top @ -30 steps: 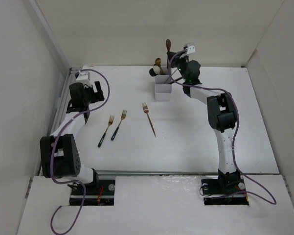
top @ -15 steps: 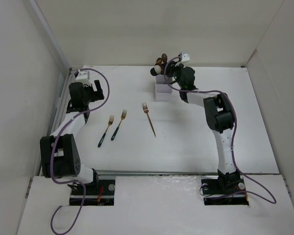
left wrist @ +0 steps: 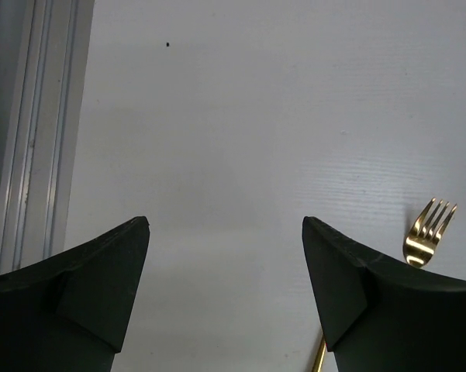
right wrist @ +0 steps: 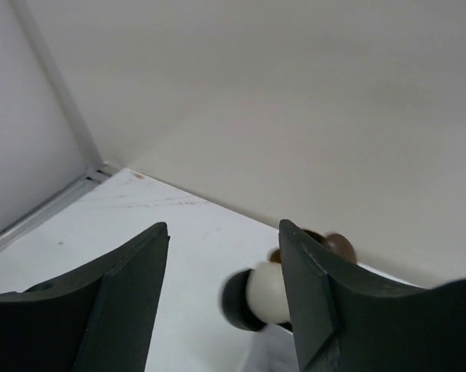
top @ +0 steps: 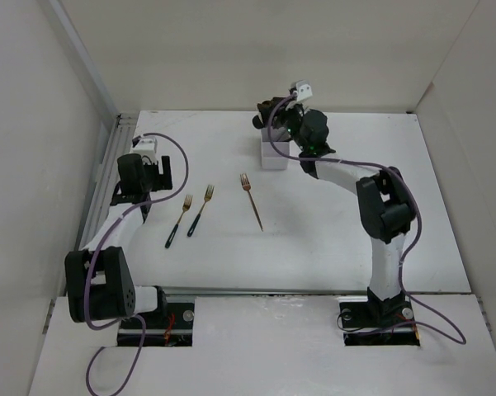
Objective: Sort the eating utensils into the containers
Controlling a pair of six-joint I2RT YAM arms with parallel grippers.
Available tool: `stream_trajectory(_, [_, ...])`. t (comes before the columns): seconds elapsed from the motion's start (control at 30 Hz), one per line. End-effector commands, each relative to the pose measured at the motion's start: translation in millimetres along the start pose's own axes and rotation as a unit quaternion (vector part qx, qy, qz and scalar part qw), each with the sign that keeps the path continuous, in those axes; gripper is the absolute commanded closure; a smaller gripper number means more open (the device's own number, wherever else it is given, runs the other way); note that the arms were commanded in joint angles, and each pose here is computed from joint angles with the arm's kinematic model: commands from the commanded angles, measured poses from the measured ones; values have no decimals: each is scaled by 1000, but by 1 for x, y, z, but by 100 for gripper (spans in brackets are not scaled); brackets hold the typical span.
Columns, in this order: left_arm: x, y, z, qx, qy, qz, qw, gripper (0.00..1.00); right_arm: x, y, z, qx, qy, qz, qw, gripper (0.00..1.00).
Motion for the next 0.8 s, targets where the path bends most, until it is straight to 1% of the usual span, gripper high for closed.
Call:
stream_trajectory(0.0, [-17, 3, 2, 53, 17, 12, 998, 23, -6, -45, 41, -45, -29, 1, 999, 35])
stream_trajectory(0.07, [-21, 14, -3, 82, 52, 29, 995, 23, -18, -37, 55, -37, -34, 52, 997, 28])
stream_trajectory(0.1, [-25, 18, -5, 86, 62, 41, 993, 23, -26, -41, 62, -44, -39, 72, 996, 25])
stream_trajectory(0.13, [-26, 26, -7, 85, 67, 55, 993, 23, -38, -23, 71, -47, -39, 131, 989, 25])
stream_trajectory(0.17, [-27, 28, -8, 84, 70, 62, 992, 23, -52, -7, 74, -53, -32, 169, 984, 25])
stream_trajectory(0.2, [-30, 34, -9, 89, 74, 70, 991, 24, -62, -6, 80, -68, -30, 186, 980, 25])
stream_trajectory(0.23, [-32, 43, -11, 94, 86, 88, 988, 24, -76, 9, 84, -68, -16, 230, 971, 25])
stream_trajectory(0.3, [-36, 51, -17, 104, 117, 94, 983, 24, -97, 30, 95, -79, 9, 276, 958, 25])
stream_trajectory(0.33, [-38, 59, -20, 109, 132, 106, 980, 24, -104, 32, 99, -83, 14, 291, 953, 25])
stream_trajectory(0.37, [-38, 59, -19, 120, 133, 105, 978, 24, -112, 39, 101, -78, 29, 316, 945, 25])
stream_trajectory(0.4, [-40, 63, -23, 128, 143, 112, 975, 22, -119, 47, 101, -76, 40, 332, 939, 25])
stream_trajectory(0.5, [-42, 65, -35, 173, 180, 122, 961, 22, -133, 58, 107, -59, 46, 364, 928, 26])
stream_trajectory(0.53, [-43, 67, -37, 186, 189, 126, 956, 21, -138, 62, 111, -61, 42, 374, 924, 26])
stream_trajectory(0.57, [-47, 67, -41, 203, 204, 135, 948, 21, -140, 60, 114, -61, 49, 372, 925, 26])
stream_trajectory(0.63, [-48, 70, -40, 233, 209, 155, 937, 21, -148, 64, 115, -72, 61, 377, 921, 26])
stream_trajectory(0.67, [-48, 76, -43, 246, 221, 173, 928, 21, -149, 59, 122, -72, 53, 372, 924, 26])
stream_trajectory(0.7, [-51, 79, -44, 260, 225, 185, 921, 21, -153, 63, 119, -76, 62, 376, 921, 26])
stream_trajectory(0.73, [-50, 82, -41, 272, 202, 205, 918, 23, -157, 62, 121, -75, 66, 375, 922, 26])
stream_trajectory(0.77, [-49, 84, -38, 281, 189, 210, 917, 23, -157, 62, 121, -75, 66, 375, 922, 26])
Point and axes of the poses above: each gripper's point midway between its finger pads, its own x axis out along the fingers, its own z axis along the line the jaws close on, y = z × x, the point moved 9 cm from there along -x, back along the fingers, and after that the axes turned 11 degrees about x, right-handed, at the moved point
